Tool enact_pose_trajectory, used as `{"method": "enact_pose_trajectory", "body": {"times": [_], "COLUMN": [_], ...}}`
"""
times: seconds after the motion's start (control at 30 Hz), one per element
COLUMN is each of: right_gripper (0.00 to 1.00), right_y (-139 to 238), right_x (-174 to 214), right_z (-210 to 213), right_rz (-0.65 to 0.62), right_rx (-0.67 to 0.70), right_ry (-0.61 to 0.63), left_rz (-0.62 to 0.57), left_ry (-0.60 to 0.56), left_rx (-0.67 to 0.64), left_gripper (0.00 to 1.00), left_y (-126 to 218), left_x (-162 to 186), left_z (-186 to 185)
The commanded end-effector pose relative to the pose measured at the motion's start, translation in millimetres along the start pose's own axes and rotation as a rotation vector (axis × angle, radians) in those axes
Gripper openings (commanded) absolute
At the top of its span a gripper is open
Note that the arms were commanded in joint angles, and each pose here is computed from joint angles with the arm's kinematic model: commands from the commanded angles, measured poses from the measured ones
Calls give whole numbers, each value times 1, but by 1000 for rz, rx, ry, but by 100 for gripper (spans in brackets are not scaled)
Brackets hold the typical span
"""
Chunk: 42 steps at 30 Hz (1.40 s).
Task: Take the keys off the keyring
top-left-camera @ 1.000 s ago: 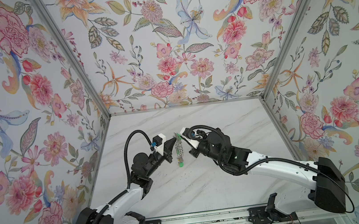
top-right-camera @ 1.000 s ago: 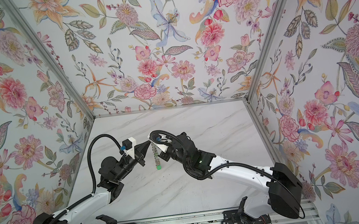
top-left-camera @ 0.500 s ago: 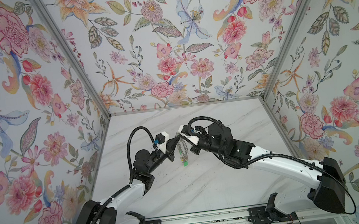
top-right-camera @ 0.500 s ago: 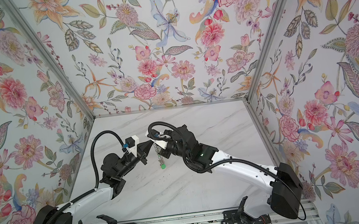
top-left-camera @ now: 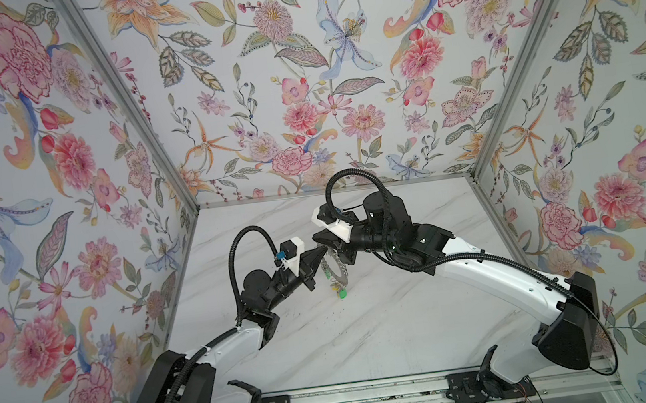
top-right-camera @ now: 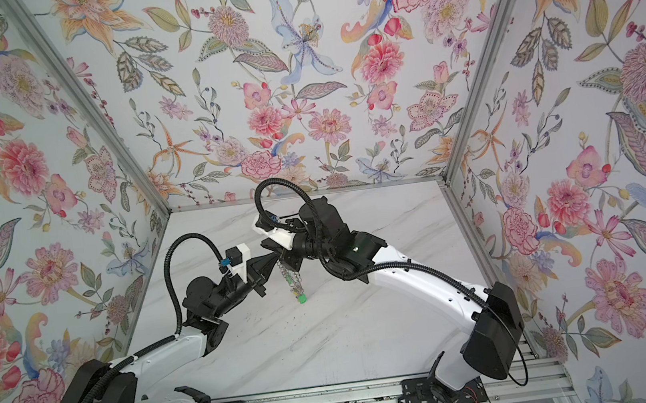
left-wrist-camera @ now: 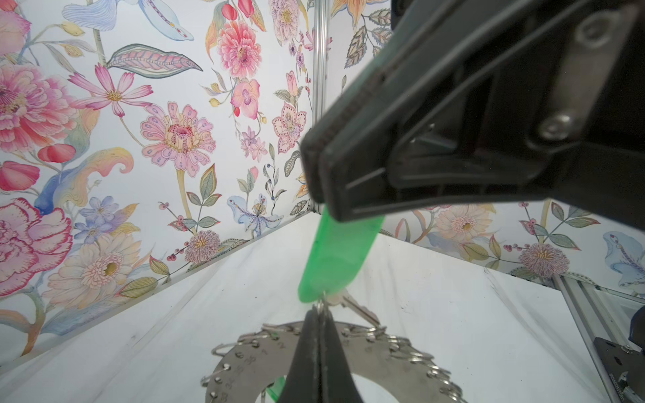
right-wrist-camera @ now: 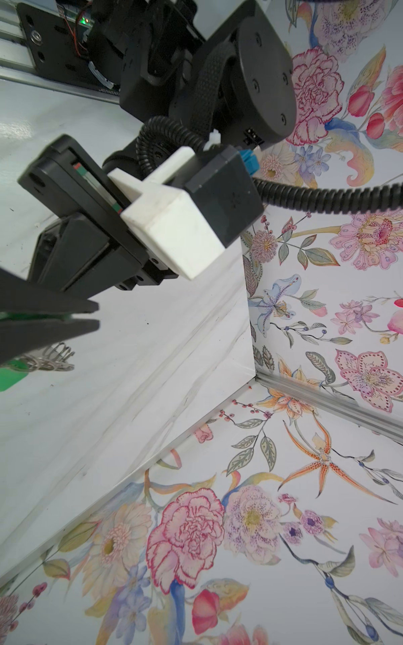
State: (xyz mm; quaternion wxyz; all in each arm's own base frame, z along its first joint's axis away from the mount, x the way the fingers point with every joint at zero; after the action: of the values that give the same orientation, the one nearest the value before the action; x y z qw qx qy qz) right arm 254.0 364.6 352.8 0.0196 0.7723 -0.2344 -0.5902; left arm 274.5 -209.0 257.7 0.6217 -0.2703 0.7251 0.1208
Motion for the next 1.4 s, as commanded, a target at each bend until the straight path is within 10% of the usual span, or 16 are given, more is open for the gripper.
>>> {"method": "enact_pose_trajectory", "body": {"times": [0.0, 0.3, 0.57, 0.87, 1.37], "right_gripper": [0, 43, 36, 33, 38], "right_y": [6, 29, 50, 16, 12], "right_x": [-45, -40, 40, 95, 78], "right_z": [8, -18, -90, -67, -30], "right_rz": [-180, -232, -70, 99, -44], "right_rx": [-116, -105, 248, 76, -166], "right_ry": [-12, -176, -462, -566, -520], "left_rz": [-6, -69, -101, -133, -211], "left_ry": [53, 36, 27, 21, 160], "left_rx": [55, 34, 34, 87, 197], "left_gripper": [0, 0, 0, 0, 0], "left_y": [1, 1, 2, 3, 12], "left_x": [8, 0, -5, -25, -35], "left_z": [-9, -6, -6, -14, -7]}}
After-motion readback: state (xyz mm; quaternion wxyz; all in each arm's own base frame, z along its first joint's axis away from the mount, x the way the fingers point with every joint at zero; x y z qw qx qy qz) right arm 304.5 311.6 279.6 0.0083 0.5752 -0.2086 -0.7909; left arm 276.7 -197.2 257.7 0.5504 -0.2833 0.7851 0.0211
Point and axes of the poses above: each gripper's point midway between its finger pads, its own y axis back along the fingers, its own z axis along the line the jaws close on, x = y × z, the point moved 4 cm from there along y, back along the fingers, and after that the axes turned 9 degrees about y, right-handed, at the moved point
